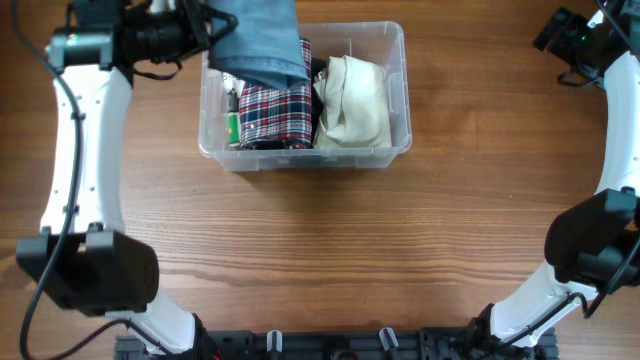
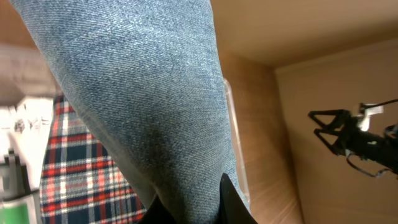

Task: Pack container
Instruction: 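Lift the denim garment and carry it into the container, then lower the denim garment onto the plaid shirt and release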

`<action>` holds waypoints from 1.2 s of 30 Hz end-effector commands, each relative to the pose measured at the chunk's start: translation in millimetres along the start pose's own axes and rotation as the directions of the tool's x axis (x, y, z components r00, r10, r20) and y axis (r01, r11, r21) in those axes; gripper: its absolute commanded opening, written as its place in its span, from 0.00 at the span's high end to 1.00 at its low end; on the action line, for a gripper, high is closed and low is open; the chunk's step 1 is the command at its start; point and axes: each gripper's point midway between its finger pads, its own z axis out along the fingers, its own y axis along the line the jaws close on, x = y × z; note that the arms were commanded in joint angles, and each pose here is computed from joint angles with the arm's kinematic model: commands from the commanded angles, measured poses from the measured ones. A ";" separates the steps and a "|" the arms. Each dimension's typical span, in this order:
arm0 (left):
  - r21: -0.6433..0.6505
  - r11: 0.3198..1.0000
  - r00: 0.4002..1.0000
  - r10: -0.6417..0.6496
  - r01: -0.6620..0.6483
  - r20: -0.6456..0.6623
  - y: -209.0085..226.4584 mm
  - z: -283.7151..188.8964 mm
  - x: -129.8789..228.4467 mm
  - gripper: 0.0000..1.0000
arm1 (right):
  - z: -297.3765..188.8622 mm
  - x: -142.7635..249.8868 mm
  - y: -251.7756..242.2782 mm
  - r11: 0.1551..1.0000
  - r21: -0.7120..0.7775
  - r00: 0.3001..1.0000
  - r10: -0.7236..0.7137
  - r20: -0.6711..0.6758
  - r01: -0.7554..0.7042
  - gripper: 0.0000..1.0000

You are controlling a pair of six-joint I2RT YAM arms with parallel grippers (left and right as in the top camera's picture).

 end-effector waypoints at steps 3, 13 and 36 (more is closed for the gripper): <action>0.022 0.999 0.998 -0.022 0.023 -0.051 3.0 16.2 6.2 0.96 | -4.1 -1.8 -0.1 1.000 0.005 1.000 0.000 0.013 0.000 0.00; 0.055 0.994 0.975 -0.084 0.097 -0.207 21.8 62.1 38.3 0.96 | -4.1 -1.8 -0.1 1.000 0.005 1.000 0.000 0.013 0.000 0.00; -0.238 0.940 0.881 -0.317 0.243 -0.352 58.7 47.8 97.1 0.85 | -4.1 -1.9 -0.1 1.000 0.004 1.000 0.000 0.014 0.000 0.00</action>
